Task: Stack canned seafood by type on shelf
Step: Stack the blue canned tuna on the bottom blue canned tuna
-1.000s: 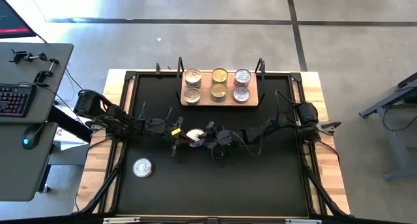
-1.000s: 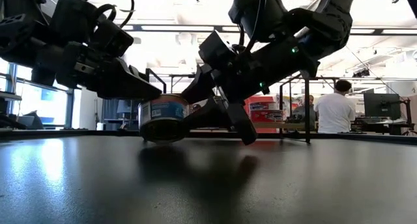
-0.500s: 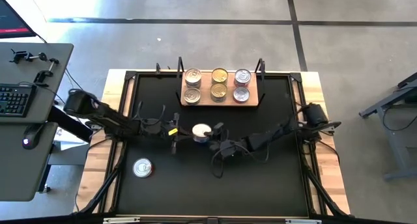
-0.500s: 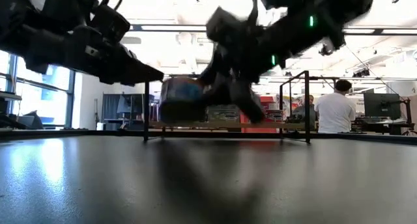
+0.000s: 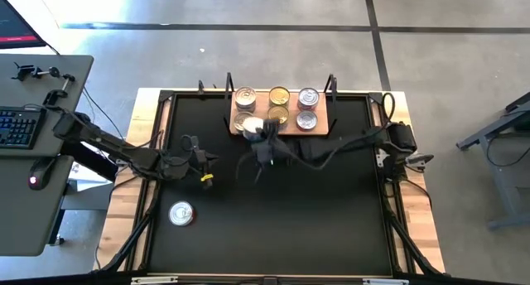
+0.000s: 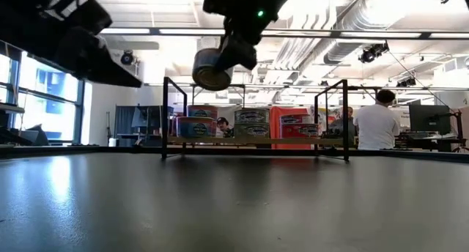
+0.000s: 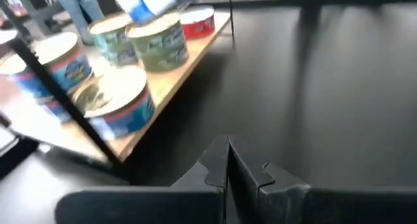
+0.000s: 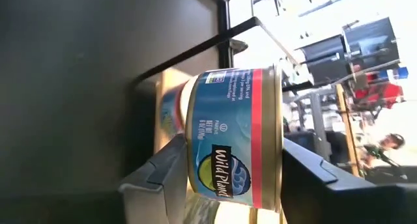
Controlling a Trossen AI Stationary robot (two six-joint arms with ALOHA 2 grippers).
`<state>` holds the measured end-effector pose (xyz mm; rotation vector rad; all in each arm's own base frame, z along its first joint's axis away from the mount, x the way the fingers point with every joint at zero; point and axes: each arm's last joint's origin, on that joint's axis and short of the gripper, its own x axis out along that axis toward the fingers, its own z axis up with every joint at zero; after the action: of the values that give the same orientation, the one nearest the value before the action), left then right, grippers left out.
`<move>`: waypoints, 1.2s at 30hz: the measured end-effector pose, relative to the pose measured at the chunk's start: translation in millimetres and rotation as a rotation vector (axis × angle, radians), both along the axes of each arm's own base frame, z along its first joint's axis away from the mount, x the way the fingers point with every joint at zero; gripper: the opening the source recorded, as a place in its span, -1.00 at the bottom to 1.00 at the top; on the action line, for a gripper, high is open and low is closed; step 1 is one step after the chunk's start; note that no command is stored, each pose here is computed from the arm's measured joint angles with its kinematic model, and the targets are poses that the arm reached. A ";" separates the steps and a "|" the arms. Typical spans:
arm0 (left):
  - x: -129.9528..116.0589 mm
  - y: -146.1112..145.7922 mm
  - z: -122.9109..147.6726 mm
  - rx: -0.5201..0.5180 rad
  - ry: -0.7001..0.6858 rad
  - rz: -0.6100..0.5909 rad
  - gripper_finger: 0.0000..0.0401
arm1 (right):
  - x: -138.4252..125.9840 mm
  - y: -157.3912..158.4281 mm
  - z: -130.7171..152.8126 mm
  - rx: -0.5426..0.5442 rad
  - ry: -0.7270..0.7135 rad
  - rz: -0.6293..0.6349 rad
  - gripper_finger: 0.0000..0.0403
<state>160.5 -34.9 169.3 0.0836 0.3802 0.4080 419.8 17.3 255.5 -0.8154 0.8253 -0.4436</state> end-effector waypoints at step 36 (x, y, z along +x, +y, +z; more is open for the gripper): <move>-14.4 -0.7 -0.9 -0.047 0.032 0.018 -1.00 | 37.5 -79.1 -53.8 0.050 -0.024 0.105 0.16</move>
<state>146.1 -35.7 168.4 0.0410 0.4225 0.4159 457.3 -61.8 201.7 -0.8016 0.7646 -0.3380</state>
